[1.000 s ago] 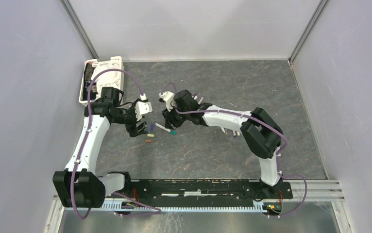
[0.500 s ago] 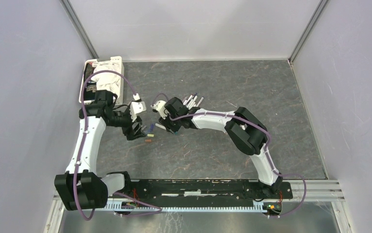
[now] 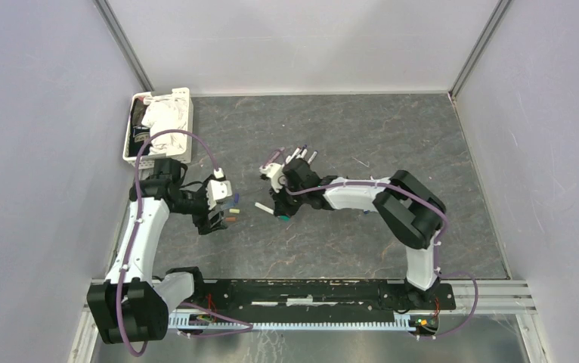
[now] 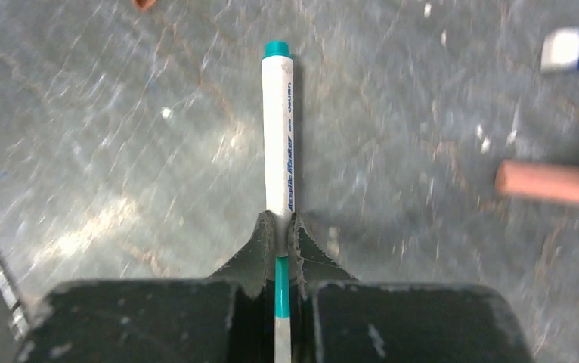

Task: Open the pen caps
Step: Pick up the pen from the center of the board.

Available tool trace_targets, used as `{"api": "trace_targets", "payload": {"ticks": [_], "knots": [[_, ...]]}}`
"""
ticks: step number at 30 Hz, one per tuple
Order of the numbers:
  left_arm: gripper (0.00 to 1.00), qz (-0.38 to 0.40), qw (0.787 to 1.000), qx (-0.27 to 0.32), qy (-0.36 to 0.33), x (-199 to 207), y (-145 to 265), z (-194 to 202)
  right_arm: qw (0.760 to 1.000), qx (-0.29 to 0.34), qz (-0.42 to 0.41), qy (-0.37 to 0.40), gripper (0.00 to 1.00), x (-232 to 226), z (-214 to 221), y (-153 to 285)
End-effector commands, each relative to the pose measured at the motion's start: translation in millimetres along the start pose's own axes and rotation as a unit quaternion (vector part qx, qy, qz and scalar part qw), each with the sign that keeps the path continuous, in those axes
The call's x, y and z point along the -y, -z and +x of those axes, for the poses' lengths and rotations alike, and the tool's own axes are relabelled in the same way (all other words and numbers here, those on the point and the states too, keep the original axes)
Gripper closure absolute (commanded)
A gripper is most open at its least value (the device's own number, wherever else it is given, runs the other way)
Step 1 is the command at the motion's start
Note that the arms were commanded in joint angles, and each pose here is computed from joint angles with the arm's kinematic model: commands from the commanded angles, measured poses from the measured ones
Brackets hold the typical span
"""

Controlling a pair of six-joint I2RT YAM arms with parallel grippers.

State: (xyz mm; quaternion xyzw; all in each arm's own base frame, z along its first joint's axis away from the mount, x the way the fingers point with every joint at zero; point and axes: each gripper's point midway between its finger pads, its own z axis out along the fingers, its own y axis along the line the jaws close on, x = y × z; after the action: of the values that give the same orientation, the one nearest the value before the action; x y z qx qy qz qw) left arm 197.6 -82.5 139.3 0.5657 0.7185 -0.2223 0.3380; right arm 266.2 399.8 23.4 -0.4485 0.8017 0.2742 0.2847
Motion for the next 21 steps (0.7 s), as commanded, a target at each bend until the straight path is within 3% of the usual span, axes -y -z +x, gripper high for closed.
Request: {"api": "trace_targets", "payload": {"ticks": [1, 8, 15, 21], "knots": [[0.17, -0.027, 0.995, -0.004, -0.092, -21.5, -5.2, -0.5, 0.991, 0.079, -0.096, -0.048, 1.0, -26.8, -28.3, 41.2], [0.17, 0.003, 0.977, -0.027, -0.212, -13.3, -35.9, -34.2, 0.979, 0.093, -0.17, -0.063, 1.0, -55.1, -30.0, 74.3], [0.17, 0.019, 0.951, -0.059, -0.302, -19.7, -38.5, -60.2, 0.966, 0.099, -0.226, -0.07, 1.0, -74.8, -53.0, 89.2], [0.24, 0.069, 0.94, -0.088, -0.322, 0.4, -47.2, -57.0, 0.956, 0.104, -0.263, -0.077, 1.0, -86.3, -67.9, 96.6]]}}
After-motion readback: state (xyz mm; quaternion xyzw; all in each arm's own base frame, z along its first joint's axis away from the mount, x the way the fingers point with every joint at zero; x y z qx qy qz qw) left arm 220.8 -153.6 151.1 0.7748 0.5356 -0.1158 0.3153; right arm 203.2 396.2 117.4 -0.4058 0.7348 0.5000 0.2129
